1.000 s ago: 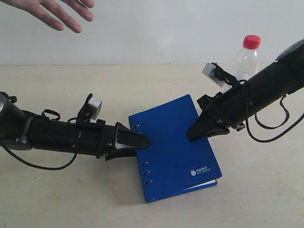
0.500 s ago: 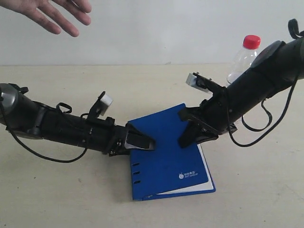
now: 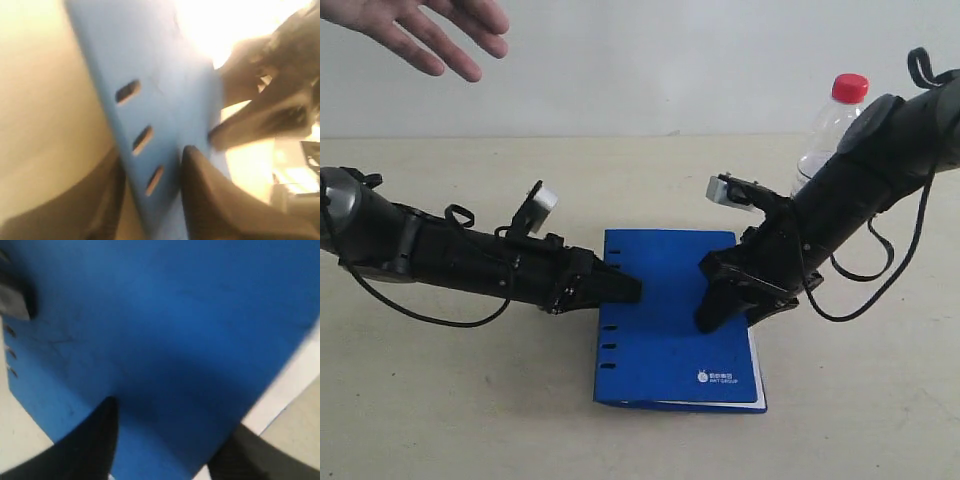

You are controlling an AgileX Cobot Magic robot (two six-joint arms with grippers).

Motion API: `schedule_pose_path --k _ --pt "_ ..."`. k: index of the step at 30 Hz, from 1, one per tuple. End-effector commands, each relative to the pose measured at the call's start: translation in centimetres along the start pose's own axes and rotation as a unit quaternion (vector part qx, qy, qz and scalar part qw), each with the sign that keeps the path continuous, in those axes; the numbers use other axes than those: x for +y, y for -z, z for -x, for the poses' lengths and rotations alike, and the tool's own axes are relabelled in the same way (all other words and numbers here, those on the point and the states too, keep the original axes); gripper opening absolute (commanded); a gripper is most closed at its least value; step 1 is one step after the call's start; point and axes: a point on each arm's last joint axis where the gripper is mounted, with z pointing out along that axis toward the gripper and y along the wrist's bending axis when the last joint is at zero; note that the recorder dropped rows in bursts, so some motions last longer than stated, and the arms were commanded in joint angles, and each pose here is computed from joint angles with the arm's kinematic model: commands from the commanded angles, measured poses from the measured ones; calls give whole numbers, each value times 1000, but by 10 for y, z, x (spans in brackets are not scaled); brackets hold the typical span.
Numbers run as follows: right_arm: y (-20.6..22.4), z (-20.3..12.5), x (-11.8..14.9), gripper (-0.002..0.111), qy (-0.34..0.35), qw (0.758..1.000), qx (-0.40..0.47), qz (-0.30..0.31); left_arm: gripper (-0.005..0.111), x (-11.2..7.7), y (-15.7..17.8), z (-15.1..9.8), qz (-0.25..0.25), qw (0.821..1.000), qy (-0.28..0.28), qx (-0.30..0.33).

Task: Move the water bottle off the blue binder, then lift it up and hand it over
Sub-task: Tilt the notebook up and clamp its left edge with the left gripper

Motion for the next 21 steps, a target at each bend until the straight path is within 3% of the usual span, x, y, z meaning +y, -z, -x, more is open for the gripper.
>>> schedule_pose_path --k 1,7,10,15,21 --pt "2 1 24 51 45 993 90 56 5 -22 3 12 -94 995 -3 -26" --pt "28 19 16 51 33 995 92 -13 5 -17 11 16 -88 995 7 -38" --pt "53 16 -1 51 -17 997 69 -36 5 -18 26 25 -81 995 -1 -58" --pt "67 17 -21 51 -55 998 22 5 5 -17 44 29 -70 996 -12 -54" --pt "66 21 -17 51 4 996 -35 78 5 -17 44 27 -69 997 -9 -38"
